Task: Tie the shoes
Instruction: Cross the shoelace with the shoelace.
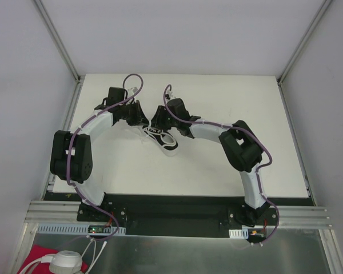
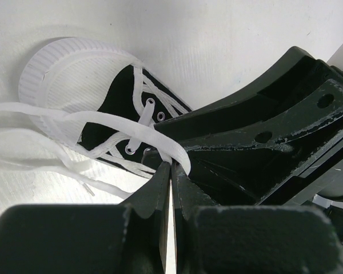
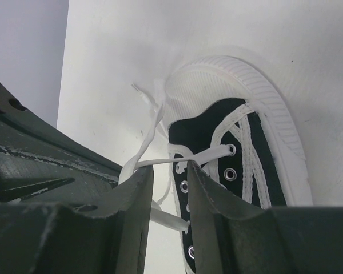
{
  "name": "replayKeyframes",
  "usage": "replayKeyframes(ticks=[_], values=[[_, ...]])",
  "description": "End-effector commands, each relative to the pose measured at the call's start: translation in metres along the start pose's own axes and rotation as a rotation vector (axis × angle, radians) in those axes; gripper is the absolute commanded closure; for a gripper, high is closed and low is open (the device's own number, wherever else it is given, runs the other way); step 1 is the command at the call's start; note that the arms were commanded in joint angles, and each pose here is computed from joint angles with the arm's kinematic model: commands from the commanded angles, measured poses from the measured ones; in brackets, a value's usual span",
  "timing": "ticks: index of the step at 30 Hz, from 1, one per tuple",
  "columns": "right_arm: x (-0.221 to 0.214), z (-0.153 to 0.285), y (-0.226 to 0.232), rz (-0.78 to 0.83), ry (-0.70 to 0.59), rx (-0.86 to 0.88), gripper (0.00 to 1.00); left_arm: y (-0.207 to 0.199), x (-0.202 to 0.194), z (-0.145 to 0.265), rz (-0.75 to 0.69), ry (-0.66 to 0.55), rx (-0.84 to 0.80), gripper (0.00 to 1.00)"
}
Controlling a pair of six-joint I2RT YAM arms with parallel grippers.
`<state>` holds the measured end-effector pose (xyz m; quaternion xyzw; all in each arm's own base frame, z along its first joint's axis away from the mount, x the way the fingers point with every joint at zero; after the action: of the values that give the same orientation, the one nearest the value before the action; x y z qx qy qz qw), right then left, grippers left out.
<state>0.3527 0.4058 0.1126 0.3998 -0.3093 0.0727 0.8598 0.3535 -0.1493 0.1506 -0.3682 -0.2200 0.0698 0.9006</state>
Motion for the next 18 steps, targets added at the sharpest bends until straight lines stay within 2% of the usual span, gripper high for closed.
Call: replayKeyframes(ticks=[1, 18], values=[[0.022, 0.018, 0.021, 0.01, -0.084, 0.069, 0.67, -0.011, 0.008, 0.009, -0.032, -0.015, -0.047, 1.0], [0.031, 0.043, 0.02, 0.018, -0.131, 0.071, 0.67, -0.004, 0.004, 0.006, -0.03, 0.002, -0.038, 1.0]])
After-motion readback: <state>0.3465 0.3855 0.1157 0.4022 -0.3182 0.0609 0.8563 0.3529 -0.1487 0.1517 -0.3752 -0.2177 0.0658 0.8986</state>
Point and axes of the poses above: each gripper's point midway between its finger pads, its own z axis back along the fingers, its own y axis along the line the jaws close on, x = y × z, the point moved 5 cm from there along z, back along the fingers, and after that the axes turned 6 degrees about z, right-handed, at the moved point
